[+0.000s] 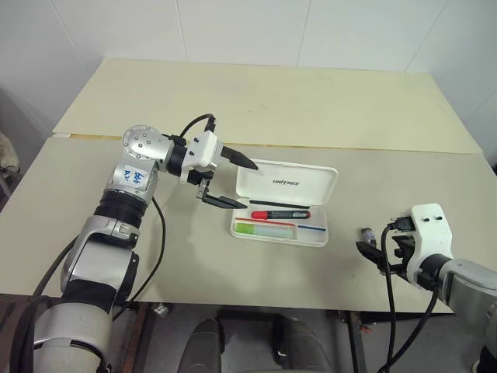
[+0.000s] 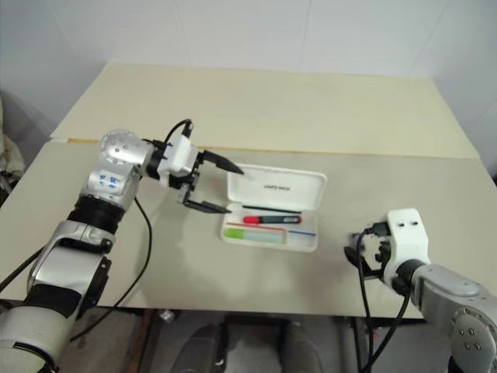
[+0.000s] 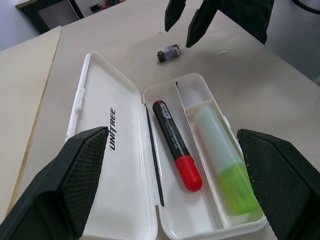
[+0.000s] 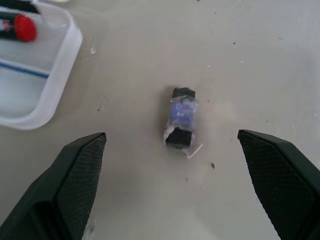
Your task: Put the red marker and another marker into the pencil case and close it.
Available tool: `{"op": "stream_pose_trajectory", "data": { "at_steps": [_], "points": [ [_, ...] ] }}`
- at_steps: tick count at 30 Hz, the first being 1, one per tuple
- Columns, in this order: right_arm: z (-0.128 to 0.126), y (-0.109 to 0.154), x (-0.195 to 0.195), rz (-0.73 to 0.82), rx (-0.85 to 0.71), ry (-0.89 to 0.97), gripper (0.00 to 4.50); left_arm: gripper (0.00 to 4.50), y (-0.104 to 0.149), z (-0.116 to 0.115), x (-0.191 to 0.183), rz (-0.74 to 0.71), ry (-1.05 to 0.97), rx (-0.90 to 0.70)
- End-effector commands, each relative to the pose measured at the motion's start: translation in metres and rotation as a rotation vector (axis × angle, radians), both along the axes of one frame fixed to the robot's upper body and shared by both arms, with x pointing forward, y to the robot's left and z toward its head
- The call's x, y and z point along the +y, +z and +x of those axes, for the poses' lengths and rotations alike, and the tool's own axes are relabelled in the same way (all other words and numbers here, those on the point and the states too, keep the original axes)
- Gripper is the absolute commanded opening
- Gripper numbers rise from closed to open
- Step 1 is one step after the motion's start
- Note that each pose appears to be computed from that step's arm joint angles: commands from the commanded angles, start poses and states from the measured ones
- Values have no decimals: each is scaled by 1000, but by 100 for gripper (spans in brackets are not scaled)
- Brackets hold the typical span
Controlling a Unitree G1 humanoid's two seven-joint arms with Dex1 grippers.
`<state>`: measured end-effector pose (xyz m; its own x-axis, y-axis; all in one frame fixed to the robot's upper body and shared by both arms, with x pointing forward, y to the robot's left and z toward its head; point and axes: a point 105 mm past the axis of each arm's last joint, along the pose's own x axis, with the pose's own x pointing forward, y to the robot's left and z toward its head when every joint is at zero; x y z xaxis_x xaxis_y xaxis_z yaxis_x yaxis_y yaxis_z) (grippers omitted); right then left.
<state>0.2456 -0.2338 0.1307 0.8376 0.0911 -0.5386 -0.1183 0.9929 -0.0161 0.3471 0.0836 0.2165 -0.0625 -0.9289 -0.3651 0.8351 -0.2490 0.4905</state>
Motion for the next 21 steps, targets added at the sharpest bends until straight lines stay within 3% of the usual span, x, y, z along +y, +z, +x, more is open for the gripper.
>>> {"op": "stream_pose_trajectory", "data": {
  "at_steps": [1,6,7,9,19,21],
  "points": [
    [6,-4,-1,7,13,-27,450,443,12,-14,5,24,-104,-28],
    [14,-20,7,0,77,-10,450,443,15,-16,8,20,-90,-39],
    [14,-24,6,-12,95,-11,430,448,15,-16,8,18,-89,-41],
    [10,-33,3,-17,136,-15,386,450,17,-17,9,14,-85,-45],
    [16,-31,8,-23,121,21,64,450,18,-20,10,-2,-64,-59],
    [17,-30,7,-25,112,23,35,450,18,-19,10,-3,-61,-61]
  ]
}}
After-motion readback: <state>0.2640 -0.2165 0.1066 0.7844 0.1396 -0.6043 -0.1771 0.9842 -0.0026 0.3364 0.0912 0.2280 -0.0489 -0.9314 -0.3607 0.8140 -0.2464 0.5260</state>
